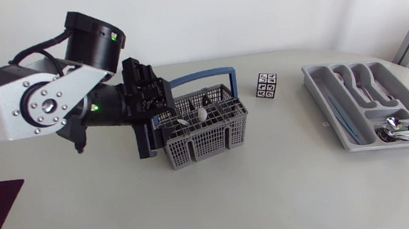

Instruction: Transfer all utensils from the basket to the drawer tray.

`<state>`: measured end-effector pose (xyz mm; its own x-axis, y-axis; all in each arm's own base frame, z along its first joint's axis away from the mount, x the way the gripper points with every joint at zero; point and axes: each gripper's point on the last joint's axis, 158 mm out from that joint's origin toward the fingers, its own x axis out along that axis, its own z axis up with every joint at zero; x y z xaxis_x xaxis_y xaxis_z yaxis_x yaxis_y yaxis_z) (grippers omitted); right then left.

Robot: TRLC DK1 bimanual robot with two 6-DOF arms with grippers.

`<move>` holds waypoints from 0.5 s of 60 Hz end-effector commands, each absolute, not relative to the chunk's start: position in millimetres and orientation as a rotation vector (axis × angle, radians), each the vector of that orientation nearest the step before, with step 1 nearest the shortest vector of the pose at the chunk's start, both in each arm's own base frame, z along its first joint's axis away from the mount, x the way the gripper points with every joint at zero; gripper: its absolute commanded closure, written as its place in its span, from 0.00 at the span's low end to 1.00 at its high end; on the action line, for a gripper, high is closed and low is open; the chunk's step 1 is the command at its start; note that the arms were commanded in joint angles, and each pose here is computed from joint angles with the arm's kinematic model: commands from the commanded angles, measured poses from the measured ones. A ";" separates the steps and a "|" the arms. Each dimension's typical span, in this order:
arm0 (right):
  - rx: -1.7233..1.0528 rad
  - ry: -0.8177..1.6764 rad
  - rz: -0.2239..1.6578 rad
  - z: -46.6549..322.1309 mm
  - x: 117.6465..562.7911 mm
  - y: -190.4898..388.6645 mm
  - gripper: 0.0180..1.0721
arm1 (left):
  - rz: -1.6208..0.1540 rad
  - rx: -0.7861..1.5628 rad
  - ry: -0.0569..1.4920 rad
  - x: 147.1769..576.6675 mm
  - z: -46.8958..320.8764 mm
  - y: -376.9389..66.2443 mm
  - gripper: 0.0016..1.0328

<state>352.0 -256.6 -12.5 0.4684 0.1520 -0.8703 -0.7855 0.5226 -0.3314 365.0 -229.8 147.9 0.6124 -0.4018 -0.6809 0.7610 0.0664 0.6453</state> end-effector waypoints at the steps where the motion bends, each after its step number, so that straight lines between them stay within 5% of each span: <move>1: -0.847 0.895 0.691 -18.8 345.3 -249.2 0.71 | -0.958 1.294 0.347 352.9 136.4 -229.0 0.11; 13: -0.837 0.868 0.639 5.5 339.3 -238.0 0.10 | -0.970 1.350 0.315 355.3 126.7 -232.2 0.20; 21: -0.818 0.848 0.646 19.6 329.7 -205.8 0.08 | -0.965 1.345 0.324 357.6 121.8 -230.7 0.21; 30: -0.827 0.807 0.672 34.3 319.2 -157.9 0.08 | -0.956 1.399 0.267 361.6 112.5 -230.5 0.34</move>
<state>326.2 -186.5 32.8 0.5294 0.1716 -0.8308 -0.7664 0.5166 -0.3817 365.6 -236.4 137.6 0.6356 -0.4261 -0.6437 0.6957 -0.0454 0.7169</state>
